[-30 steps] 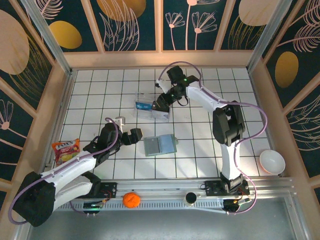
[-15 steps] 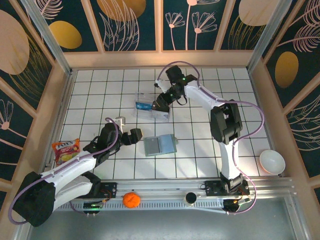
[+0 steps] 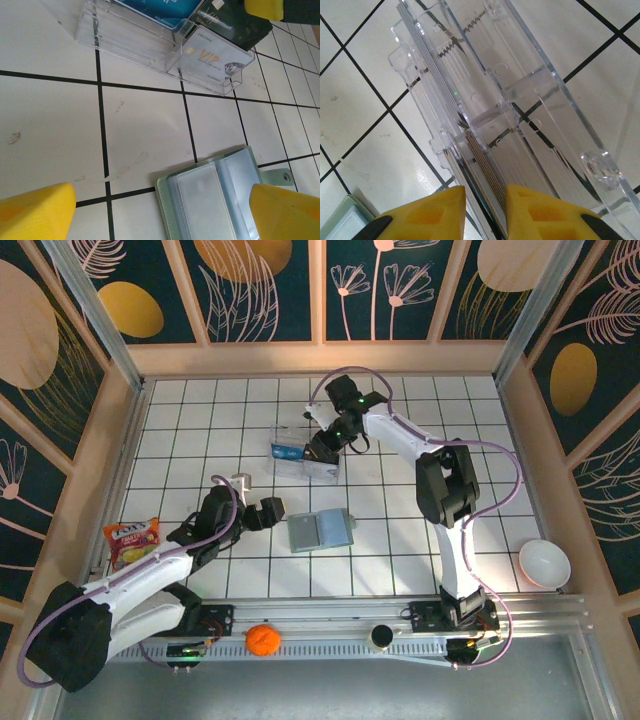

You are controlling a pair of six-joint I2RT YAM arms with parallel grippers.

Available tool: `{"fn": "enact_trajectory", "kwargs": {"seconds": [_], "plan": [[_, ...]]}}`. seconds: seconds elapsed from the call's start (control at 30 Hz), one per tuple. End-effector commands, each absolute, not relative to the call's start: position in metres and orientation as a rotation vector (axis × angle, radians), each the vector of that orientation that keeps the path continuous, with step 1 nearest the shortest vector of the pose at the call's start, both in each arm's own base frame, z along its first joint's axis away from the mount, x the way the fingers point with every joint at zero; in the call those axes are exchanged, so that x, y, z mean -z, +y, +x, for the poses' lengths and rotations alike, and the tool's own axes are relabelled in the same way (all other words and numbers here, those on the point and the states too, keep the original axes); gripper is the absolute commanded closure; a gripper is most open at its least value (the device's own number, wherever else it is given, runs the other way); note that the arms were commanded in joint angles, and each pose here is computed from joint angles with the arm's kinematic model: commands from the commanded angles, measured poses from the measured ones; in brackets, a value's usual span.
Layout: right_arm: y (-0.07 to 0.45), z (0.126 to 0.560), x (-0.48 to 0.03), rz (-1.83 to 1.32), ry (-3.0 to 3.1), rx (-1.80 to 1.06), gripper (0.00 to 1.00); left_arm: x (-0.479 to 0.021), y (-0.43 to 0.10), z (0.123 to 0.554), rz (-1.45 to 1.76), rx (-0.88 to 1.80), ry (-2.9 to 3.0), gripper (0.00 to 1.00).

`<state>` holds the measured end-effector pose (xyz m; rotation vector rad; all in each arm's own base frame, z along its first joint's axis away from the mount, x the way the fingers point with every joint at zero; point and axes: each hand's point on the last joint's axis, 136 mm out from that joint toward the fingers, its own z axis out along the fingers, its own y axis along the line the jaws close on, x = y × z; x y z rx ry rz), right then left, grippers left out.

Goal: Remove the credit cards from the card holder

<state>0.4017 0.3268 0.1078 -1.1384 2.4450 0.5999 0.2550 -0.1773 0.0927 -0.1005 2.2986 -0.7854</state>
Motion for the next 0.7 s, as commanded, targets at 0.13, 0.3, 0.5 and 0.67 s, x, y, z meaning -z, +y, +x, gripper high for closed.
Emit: {"fn": "enact_trajectory", "kwargs": {"seconds": [0.13, 0.3, 0.5, 0.67], "plan": [[0.329, 0.404, -0.106, -1.17, 2.443, -0.567, 0.8, -0.1, -0.179, 0.26, -0.084, 0.799, 2.269, 0.11], [0.33, 0.405, -0.111, -1.174, 2.429, -0.566, 0.88, -0.1, -0.179, 0.26, -0.085, 0.796, 2.268, 0.1], [0.334, 0.405, -0.119, -1.185, 2.408, -0.565, 0.95, -0.099, -0.179, 0.259, -0.084, 0.797, 2.271, 0.1], [0.338, 0.403, -0.13, -1.2, 2.378, -0.566, 1.0, -0.099, -0.179, 0.259, -0.083, 0.798, 2.27, 0.1]]}}
